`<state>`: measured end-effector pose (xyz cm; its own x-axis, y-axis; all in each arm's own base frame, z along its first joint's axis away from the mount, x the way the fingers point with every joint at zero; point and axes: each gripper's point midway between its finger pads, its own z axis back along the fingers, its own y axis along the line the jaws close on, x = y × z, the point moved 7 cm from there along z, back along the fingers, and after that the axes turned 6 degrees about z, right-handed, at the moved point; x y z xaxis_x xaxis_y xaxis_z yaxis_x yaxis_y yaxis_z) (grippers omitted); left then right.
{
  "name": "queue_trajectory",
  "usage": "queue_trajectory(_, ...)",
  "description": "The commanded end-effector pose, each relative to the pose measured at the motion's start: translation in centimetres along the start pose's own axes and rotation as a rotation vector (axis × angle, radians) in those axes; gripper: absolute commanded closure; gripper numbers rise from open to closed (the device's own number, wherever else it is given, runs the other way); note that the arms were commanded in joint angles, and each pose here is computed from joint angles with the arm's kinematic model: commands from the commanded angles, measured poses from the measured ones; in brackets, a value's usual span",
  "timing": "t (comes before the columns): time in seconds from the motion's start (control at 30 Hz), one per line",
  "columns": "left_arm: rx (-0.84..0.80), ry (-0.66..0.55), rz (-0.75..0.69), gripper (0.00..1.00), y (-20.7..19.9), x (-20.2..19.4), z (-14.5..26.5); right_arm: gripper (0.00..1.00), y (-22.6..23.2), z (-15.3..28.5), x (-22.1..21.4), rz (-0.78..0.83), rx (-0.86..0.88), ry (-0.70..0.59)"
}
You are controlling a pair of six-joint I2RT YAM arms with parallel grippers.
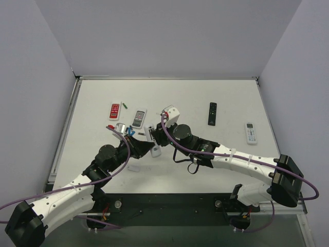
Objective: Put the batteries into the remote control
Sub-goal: Load the battery into the remote control.
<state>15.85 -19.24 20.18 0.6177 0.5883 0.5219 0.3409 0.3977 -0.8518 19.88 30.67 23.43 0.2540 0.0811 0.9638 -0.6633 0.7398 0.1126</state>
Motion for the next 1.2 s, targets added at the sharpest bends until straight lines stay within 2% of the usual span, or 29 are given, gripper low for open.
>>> queue_trajectory(0.0,-0.12,-0.052,-0.01,1.0,-3.2,1.7,-0.3,0.76,0.4,0.0,1.3,-0.009,0.01,-0.032)
queue_trajectory(0.2,-0.088,-0.043,0.001,1.0,-2.7,1.5,-0.4,0.62,0.5,0.3,2.0,-0.006,0.023,-0.04)
queue_trajectory(0.4,-0.066,-0.035,0.004,1.0,-2.4,1.4,-0.5,0.44,0.6,1.5,4.1,0.038,0.062,-0.06)
queue_trajectory(0.6,-0.037,-0.014,-0.023,1.0,-2.2,1.3,-0.2,0.34,-0.1,3.6,6.5,0.12,0.156,-0.029)
queue_trajectory(0.73,-0.036,-0.008,-0.037,1.0,-2.3,1.4,0.1,0.34,-1.0,4.5,7.4,0.171,0.21,0.011)
queue_trajectory(0.87,-0.041,0.01,-0.069,1.0,-2.8,1.5,0.4,0.35,-2.1,4.5,7.3,0.221,0.283,0.0)
queue_trajectory(1.03,-0.067,0.048,-0.1,1.0,-3.6,1.6,0.7,0.49,-2.3,4.1,6.7,0.43,0.388,-0.026)
queue_trajectory(1.17,-0.087,0.065,-0.115,1.0,-4.1,1.6,0.7,0.52,-2.2,3.7,6.6,0.499,0.427,-0.037)
